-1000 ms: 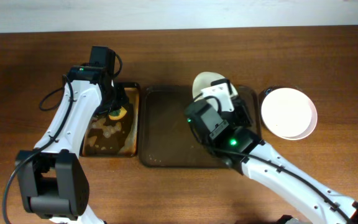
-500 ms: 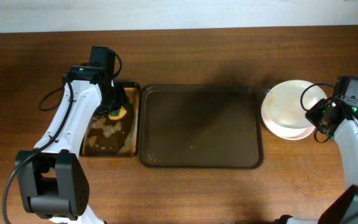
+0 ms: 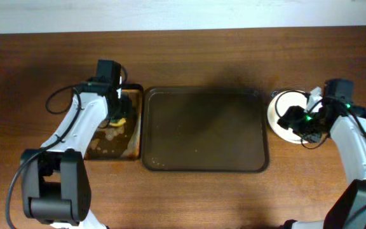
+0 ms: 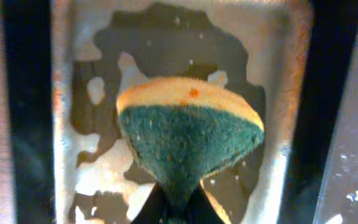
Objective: Clean dirty plates on tray and stack at the side
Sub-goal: 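Release the sponge in the left tray and open the right gripper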
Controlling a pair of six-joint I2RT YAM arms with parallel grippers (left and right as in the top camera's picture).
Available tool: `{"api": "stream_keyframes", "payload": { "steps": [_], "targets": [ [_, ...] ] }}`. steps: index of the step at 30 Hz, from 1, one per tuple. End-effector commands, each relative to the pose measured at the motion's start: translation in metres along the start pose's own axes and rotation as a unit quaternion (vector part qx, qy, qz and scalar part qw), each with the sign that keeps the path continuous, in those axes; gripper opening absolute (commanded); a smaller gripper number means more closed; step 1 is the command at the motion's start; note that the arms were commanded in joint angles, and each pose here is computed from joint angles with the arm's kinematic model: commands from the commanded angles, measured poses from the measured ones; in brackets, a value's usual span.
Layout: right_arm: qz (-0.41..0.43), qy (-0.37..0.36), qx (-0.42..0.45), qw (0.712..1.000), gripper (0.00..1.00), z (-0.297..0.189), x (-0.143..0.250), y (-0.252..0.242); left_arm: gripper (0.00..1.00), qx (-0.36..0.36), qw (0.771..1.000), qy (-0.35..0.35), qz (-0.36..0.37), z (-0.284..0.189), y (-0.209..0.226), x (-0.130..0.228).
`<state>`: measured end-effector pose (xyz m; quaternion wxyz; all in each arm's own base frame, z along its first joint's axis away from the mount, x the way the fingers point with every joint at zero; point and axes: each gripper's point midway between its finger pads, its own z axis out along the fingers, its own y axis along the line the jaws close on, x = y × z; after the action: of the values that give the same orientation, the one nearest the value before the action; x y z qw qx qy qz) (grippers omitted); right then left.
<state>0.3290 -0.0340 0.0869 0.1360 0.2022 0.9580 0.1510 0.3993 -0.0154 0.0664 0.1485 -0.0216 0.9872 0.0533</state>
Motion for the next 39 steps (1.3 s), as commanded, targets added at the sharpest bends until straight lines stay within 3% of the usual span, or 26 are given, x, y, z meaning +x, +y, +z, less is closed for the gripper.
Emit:
{"api": "stream_keyframes", "payload": {
  "steps": [1, 3, 4, 5, 7, 8, 13, 17, 18, 20, 21, 23, 26, 34, 39],
  "targets": [
    [-0.046, 0.007, -0.016, 0.999, 0.61, 0.005, 0.005, 0.028, 0.0, -0.007, 1.0, -0.011, 0.025, 0.026, 0.002, 0.017],
    [-0.062, 0.011, -0.02, 0.998, 0.61, 0.007, 0.008, 0.038, 0.0, -0.007, 1.0, -0.011, 0.025, 0.037, 0.002, 0.027],
    [-0.068, 0.013, -0.021, 0.997, 0.61, 0.008, 0.01, 0.041, 0.09, -0.007, 1.0, -0.012, 0.025, 0.042, 0.002, 0.031],
    [-0.073, 0.015, -0.022, 0.997, 0.61, 0.009, 0.012, 0.045, 0.25, -0.011, 1.0, -0.013, 0.025, 0.044, 0.003, 0.033],
    [-0.084, 0.02, -0.025, 0.996, 0.61, 0.011, 0.016, 0.052, 0.84, -0.018, 0.999, -0.014, 0.025, 0.044, 0.005, 0.033],
    [-0.087, 0.02, -0.022, 0.996, 0.61, 0.012, 0.017, 0.053, 0.98, -0.017, 0.999, -0.018, 0.024, 0.038, 0.006, 0.029],
    [-0.136, -0.005, -0.025, 0.99, 0.62, 0.001, 0.007, 0.077, 1.0, -0.007, 0.992, -0.124, 0.007, -0.044, 0.011, -0.018],
    [-0.183, -0.083, 0.018, 0.979, 0.61, -0.035, -0.022, 0.099, 1.0, -0.003, 0.986, -0.166, 0.0, -0.084, 0.016, -0.022],
    [-0.185, -0.091, 0.023, 0.978, 0.56, -0.041, -0.023, 0.1, 1.0, -0.002, 0.986, -0.169, 0.0, -0.089, 0.017, -0.021],
    [-0.195, -0.093, 0.025, 0.976, 0.61, -0.057, -0.014, 0.098, 1.0, 0.004, 0.988, -0.153, 0.003, -0.097, 0.018, -0.007],
    [-0.203, -0.097, 0.027, 0.974, 0.87, -0.065, -0.011, 0.098, 1.0, 0.027, 0.99, -0.135, 0.007, -0.101, 0.011, 0.005],
    [-0.202, -0.107, 0.038, 0.973, 0.98, -0.082, -0.004, 0.093, 1.0, 0.047, 0.993, -0.106, -0.027, -0.105, 0.007, 0.023],
    [-0.204, -0.134, 0.037, 0.969, 0.98, -0.112, 0.017, 0.087, 1.0, 0.049, 0.992, -0.105, -0.044, -0.13, 0.013, 0.045],
    [-0.213, -0.273, 0.011, 0.938, 0.98, -0.164, 0.083, 0.058, 1.0, 0.092, 0.956, -0.277, -0.033, -0.191, 0.02, 0.105],
    [-0.214, -0.279, 0.009, 0.936, 0.98, -0.17, 0.093, 0.054, 1.0, 0.096, 0.943, -0.316, -0.036, -0.209, 0.024, 0.111]
  ]
}}
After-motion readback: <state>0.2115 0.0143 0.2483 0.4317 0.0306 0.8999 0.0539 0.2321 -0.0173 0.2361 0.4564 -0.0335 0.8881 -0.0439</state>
